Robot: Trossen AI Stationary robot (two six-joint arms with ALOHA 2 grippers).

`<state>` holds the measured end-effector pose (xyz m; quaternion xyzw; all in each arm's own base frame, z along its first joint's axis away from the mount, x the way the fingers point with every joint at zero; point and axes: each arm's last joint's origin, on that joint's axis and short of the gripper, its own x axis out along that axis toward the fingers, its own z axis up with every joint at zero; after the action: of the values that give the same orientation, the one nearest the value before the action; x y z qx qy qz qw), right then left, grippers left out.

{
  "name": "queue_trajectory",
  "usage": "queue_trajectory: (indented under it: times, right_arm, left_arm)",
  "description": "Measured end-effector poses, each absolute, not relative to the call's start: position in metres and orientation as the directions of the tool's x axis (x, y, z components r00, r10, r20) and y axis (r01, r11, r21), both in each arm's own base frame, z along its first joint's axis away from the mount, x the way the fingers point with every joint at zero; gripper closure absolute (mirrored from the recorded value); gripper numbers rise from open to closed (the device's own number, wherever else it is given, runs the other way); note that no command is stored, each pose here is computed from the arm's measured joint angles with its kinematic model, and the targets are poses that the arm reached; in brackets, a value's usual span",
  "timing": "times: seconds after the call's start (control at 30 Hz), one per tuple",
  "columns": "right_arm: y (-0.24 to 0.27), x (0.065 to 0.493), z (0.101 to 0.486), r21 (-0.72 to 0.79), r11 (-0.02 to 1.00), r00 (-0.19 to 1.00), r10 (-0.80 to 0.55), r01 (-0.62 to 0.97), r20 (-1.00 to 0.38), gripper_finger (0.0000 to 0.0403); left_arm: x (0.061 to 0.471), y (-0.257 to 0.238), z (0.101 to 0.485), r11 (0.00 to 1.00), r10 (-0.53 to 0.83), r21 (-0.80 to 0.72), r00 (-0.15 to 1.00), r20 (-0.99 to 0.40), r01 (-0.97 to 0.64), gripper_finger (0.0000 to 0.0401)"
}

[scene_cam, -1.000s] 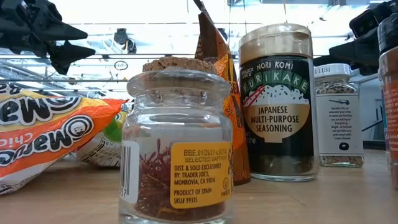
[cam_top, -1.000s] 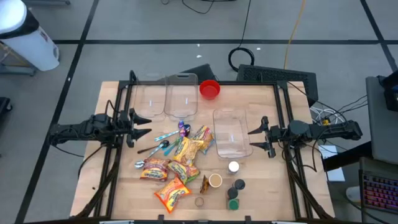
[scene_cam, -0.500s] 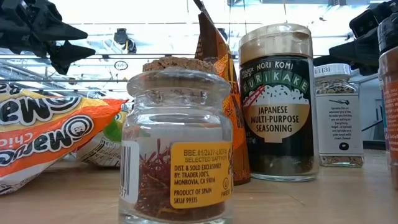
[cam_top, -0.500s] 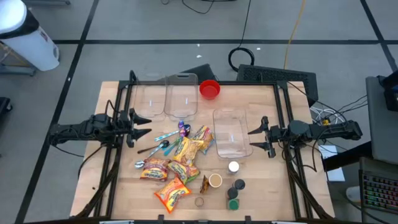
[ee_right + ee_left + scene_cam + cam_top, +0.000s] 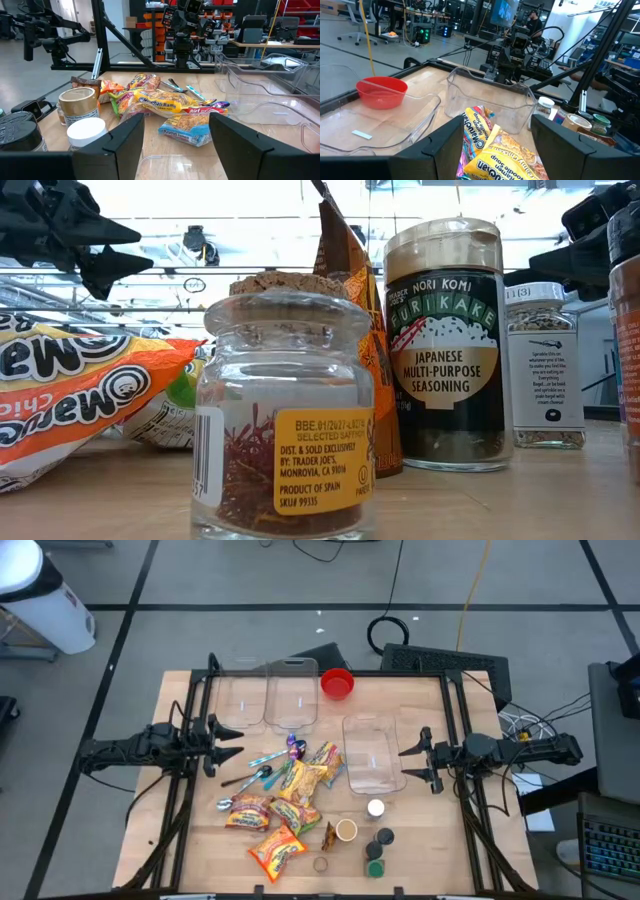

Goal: Pick & Place Food Item

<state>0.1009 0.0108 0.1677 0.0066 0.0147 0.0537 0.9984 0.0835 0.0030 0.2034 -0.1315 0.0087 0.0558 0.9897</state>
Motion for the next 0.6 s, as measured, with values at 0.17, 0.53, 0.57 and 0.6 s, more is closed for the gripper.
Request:
queue_trajectory:
  times: [0.17, 0.53, 0.57, 0.6]
  right_arm:
    - [0.0107, 0.1010, 0.1677, 0.015, 0.994, 0.994, 0.107, -0.107, -0.029, 0.0184]
    - [0.0108, 0.1009, 0.1677, 0.015, 0.994, 0.994, 0.107, -0.107, -0.029, 0.0186]
    - [0.0107, 0.1010, 0.1677, 0.015, 0.994, 0.994, 0.107, -0.106, -0.029, 0.0185]
    - [0.0107, 0.1010, 0.1677, 0.015, 0.994, 0.994, 0.107, -0.106, -0.029, 0.0184]
  left_arm:
    - [0.0835, 0.0030, 0.2034, 0.959, 0.108, -0.259, 0.994, -0.032, -0.112, 0.0162]
    - [0.0834, 0.0030, 0.2034, 0.959, 0.108, -0.259, 0.994, -0.032, -0.113, 0.0162]
    - [0.0834, 0.0030, 0.2035, 0.959, 0.108, -0.259, 0.994, -0.032, -0.113, 0.0162]
    - [0.0834, 0.0030, 0.2034, 0.959, 0.108, -0.259, 0.994, -0.032, -0.112, 0.0162]
